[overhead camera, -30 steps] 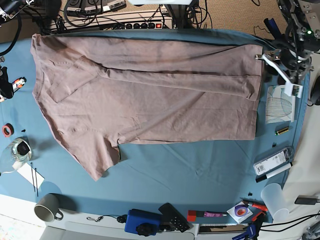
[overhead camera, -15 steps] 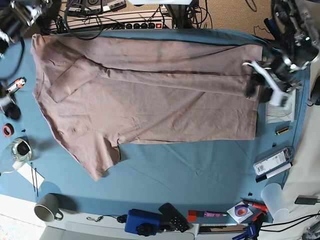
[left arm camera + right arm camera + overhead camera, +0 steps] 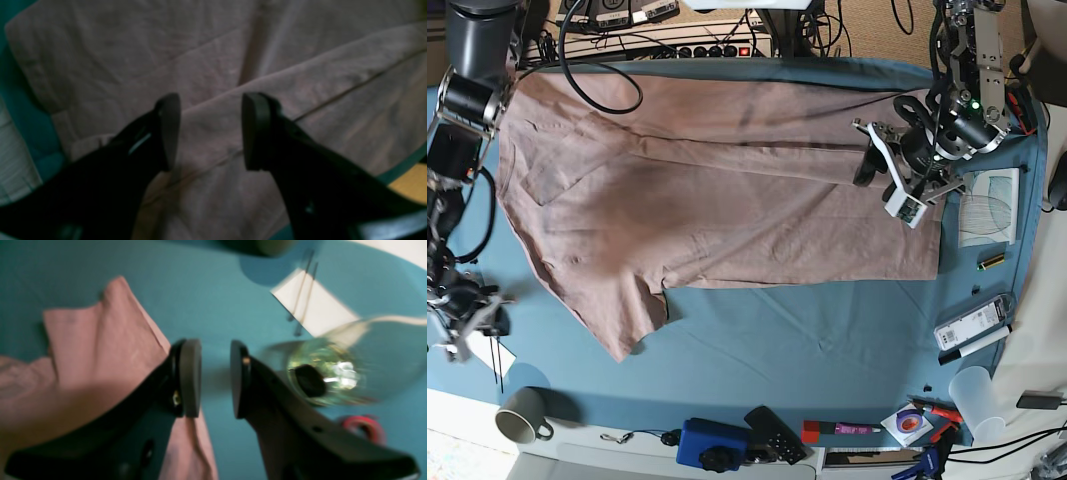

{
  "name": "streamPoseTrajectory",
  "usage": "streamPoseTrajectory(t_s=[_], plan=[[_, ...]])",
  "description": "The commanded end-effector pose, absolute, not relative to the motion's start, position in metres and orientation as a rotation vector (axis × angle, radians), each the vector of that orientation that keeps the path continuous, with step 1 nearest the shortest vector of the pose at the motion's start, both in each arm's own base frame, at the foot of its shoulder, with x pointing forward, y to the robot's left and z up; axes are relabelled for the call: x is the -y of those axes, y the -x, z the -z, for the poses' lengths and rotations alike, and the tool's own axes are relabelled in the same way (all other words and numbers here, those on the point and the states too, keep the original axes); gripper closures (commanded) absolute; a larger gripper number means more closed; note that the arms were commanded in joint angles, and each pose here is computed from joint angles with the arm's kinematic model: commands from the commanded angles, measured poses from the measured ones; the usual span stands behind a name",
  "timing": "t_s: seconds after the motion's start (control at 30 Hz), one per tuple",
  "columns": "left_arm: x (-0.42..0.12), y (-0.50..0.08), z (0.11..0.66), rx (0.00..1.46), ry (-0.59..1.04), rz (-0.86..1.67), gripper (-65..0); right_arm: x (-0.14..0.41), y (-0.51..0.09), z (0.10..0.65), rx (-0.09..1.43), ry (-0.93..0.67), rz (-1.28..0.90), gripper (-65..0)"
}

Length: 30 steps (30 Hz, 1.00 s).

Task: Fold the T-shirt properly
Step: 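Move both grippers to the hem corners of the shirt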

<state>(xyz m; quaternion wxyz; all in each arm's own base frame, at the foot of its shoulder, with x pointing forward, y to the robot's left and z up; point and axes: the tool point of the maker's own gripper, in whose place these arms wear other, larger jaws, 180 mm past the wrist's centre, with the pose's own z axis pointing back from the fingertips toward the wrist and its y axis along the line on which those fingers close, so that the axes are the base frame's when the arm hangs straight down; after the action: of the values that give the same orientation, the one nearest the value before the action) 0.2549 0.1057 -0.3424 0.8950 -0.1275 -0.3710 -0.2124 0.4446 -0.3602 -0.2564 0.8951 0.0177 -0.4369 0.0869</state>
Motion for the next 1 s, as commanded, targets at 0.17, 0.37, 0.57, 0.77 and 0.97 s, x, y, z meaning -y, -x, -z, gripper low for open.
streamPoseTrajectory(t_s=[0.17, 0.37, 0.57, 0.77, 0.97], plan=[[-0.108, -0.263, 0.332, 0.814, 0.254, 0.442, -30.0, 0.363, -0.473, 0.264, 0.913, -0.025, -0.164, -15.7], [-0.106, -0.263, 0.332, 0.817, 0.260, 0.438, -30.0, 0.356, -0.468, 0.312, 0.820, -0.037, -0.099, -15.7], [-0.106, -0.263, 0.332, 0.816, 0.261, 0.438, -30.0, 0.352, -0.454, 0.351, 0.724, -0.048, -0.068, -15.7], [-0.106, -0.262, 0.332, 0.813, 0.260, 0.438, -30.1, 0.353, -0.437, 0.369, 0.622, -0.045, -0.048, -9.9], [-0.106, -0.262, 0.332, 0.814, 0.260, 0.438, -30.1, 0.348, -0.405, 0.386, 0.417, -0.099, 0.023, 0.0]])
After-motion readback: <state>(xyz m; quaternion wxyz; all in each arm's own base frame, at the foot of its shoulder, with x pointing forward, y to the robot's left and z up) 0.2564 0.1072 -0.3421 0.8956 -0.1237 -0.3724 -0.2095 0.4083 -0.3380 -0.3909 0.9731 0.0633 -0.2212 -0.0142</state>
